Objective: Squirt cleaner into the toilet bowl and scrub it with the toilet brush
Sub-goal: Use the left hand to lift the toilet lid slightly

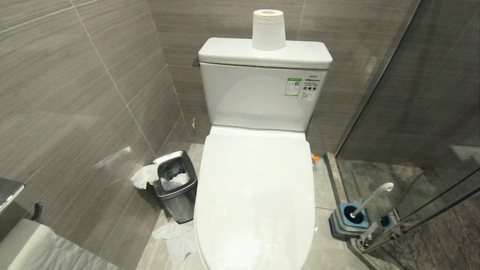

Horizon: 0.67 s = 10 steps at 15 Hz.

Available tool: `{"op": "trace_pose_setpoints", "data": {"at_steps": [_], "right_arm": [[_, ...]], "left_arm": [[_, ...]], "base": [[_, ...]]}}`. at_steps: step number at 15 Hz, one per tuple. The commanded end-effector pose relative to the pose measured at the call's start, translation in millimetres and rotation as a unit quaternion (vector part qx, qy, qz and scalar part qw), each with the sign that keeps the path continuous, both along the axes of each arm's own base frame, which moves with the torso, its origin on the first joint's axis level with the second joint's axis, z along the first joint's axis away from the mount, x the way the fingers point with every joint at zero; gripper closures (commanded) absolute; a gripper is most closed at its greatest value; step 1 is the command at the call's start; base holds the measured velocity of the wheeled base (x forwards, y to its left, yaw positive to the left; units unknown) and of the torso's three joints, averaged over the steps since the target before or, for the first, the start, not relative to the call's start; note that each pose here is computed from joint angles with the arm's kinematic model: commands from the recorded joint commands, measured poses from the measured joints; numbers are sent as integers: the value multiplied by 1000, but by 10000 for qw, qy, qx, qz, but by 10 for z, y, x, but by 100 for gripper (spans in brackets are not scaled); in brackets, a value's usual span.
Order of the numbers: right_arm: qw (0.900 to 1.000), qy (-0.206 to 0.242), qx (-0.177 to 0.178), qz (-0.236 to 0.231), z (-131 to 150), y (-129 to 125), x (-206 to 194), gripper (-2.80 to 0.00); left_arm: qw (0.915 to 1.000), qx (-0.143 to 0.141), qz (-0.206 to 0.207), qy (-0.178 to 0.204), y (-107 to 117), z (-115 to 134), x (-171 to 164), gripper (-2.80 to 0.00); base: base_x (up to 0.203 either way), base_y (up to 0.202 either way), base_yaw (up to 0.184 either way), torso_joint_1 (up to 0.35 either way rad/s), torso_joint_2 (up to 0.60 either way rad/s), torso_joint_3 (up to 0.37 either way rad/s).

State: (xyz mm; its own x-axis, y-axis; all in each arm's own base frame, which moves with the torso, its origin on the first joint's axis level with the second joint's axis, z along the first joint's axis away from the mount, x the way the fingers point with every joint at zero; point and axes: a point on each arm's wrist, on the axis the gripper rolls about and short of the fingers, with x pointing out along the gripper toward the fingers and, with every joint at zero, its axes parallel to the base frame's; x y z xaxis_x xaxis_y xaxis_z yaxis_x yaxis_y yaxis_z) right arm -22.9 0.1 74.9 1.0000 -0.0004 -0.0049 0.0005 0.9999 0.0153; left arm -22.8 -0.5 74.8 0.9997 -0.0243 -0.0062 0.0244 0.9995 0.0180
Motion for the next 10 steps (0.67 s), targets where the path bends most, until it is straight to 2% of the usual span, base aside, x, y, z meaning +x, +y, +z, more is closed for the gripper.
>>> {"op": "trace_pose_setpoints", "data": {"at_steps": [1, 10], "right_arm": [[10000, 6, 0, 2, -1, 0, 1, 0], [10000, 6, 0, 2, -1, 0, 1, 0]], "left_arm": [[10000, 1, 1, 7, 0, -4, 1, 0], [10000, 1, -1, 7, 0, -4, 1, 0]], "base": [[0, 0, 0, 0, 0, 0], [0, 0, 0, 0, 0, 0]]}}
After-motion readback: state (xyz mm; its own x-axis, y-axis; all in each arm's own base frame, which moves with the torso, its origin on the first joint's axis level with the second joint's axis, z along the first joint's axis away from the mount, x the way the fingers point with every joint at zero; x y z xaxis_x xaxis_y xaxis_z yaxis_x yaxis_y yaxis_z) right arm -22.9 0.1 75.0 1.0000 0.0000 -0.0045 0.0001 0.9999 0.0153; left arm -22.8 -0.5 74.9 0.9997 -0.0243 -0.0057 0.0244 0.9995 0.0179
